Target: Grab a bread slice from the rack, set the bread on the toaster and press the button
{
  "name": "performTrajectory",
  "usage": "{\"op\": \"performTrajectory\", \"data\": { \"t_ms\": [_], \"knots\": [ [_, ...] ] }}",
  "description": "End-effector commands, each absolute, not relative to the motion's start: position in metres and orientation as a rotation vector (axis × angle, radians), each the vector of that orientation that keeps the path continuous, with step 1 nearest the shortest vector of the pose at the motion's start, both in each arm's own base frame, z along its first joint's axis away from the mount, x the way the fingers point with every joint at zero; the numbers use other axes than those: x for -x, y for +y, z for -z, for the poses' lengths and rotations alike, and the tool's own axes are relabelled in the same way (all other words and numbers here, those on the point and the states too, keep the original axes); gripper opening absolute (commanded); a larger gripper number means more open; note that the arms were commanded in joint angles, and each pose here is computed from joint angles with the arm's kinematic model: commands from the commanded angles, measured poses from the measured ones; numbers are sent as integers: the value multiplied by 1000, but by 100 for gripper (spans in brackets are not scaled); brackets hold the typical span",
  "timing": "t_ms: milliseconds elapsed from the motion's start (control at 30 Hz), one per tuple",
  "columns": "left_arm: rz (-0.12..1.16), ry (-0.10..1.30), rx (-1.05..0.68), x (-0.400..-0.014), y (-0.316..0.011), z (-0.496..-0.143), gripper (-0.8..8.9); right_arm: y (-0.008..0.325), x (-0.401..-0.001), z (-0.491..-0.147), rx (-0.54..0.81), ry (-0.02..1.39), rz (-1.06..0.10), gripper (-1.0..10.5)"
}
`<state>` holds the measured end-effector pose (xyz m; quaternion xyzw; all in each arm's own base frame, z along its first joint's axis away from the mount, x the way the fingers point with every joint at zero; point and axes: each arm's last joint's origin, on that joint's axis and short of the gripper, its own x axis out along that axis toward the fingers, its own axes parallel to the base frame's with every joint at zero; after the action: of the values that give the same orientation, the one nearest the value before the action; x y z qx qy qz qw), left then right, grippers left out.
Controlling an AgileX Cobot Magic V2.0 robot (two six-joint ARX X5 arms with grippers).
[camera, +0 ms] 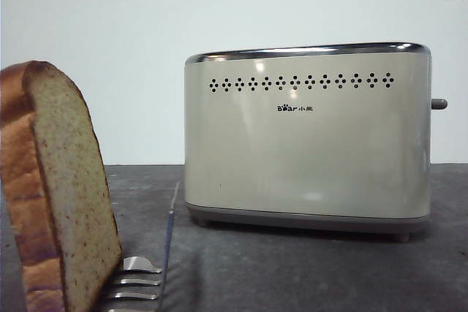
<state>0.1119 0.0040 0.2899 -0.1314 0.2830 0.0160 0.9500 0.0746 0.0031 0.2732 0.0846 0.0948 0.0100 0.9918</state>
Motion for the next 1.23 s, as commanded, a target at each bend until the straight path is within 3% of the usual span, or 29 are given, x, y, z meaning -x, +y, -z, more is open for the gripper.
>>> {"op": "performTrajectory", "data": {
  "t_ms": [33,300,600,900,967,1100,1233],
  "knots": [
    [-17,631,361,-111,3,-302,-6,4,-77,-281,-182,229,-40,-2],
    [57,872,446,-107,-1,-328,-6,10,-88,-302,-212,306,-235,0],
    [152,1043,464,-119,-8,-350,-6,14,-101,-311,-181,350,-332,0],
    [271,1234,443,-141,-39,-342,2,15,-104,-316,-188,361,-390,0],
    [276,1273,446,-143,-48,-340,49,15,-104,-316,-185,362,-390,-1],
    [288,1343,437,-145,-65,-335,244,15,-104,-316,-186,362,-398,-1],
    [263,1365,393,-146,-80,-331,324,16,-104,-316,-190,363,-417,-1]
  ]
}}
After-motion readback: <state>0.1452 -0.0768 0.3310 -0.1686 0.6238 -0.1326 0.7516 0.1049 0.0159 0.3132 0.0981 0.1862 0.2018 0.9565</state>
